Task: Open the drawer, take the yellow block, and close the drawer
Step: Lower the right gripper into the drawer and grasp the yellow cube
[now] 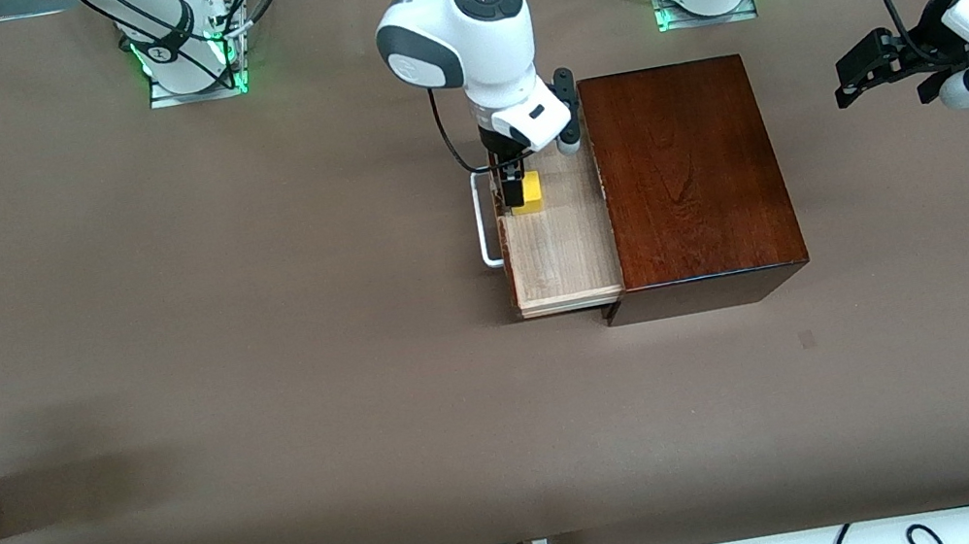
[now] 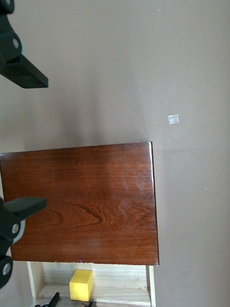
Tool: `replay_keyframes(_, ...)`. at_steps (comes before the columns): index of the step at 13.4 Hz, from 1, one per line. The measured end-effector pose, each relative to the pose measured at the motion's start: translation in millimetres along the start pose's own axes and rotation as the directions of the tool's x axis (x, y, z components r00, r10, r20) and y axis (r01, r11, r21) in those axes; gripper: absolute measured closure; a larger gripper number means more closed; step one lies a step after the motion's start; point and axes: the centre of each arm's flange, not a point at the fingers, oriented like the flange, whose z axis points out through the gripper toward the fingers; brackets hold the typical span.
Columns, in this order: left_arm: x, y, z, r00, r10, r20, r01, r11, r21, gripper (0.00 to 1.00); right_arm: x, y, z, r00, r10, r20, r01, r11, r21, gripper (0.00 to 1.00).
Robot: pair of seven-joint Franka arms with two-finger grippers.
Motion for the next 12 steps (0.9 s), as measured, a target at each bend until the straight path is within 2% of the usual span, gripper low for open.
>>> replay_keyframes(3, -1, -3, 1, 1.000, 0.030, 0.009, -0.030, 0.997, 0.072, 0.00, 9, 2, 11, 1.000, -0.006, -0.003, 0.006, 1.000, -0.003, 0.00)
replay_keyframes(7, -2, -1, 0, 0.999, 0.038, 0.010, -0.039, 0.995, 0.087, 0.00, 10, 4, 17, 1.000, -0.017, 0.005, 0.017, 1.000, -0.017, 0.04)
replay_keyframes(8, -2, -1, 0, 0.999, 0.039, 0.010, -0.039, 0.995, 0.088, 0.00, 10, 4, 19, 1.000, -0.022, 0.009, 0.022, 1.000, -0.021, 0.17)
replay_keyframes(9, -2, -1, 0, 0.999, 0.039, 0.010, -0.039, 0.995, 0.088, 0.00, 10, 4, 20, 1.000, -0.027, 0.013, 0.027, 0.999, -0.027, 0.25)
replay_keyframes(10, -2, -1, 0, 0.999, 0.039, 0.010, -0.039, 0.995, 0.088, 0.00, 10, 4, 21, 0.999, -0.033, 0.017, 0.033, 0.999, -0.033, 0.25)
replay_keyframes(11, -2, -1, -1, 0.999, 0.039, 0.010, -0.039, 0.995, 0.088, 0.00, 10, 3, 21, 0.999, -0.036, 0.020, 0.037, 0.999, -0.036, 0.32)
replay_keyframes(12, -3, -1, -1, 0.999, 0.039, 0.009, -0.039, 0.995, 0.088, 0.00, 11, 3, 20, 0.999, -0.038, 0.020, 0.039, 0.999, -0.038, 0.44)
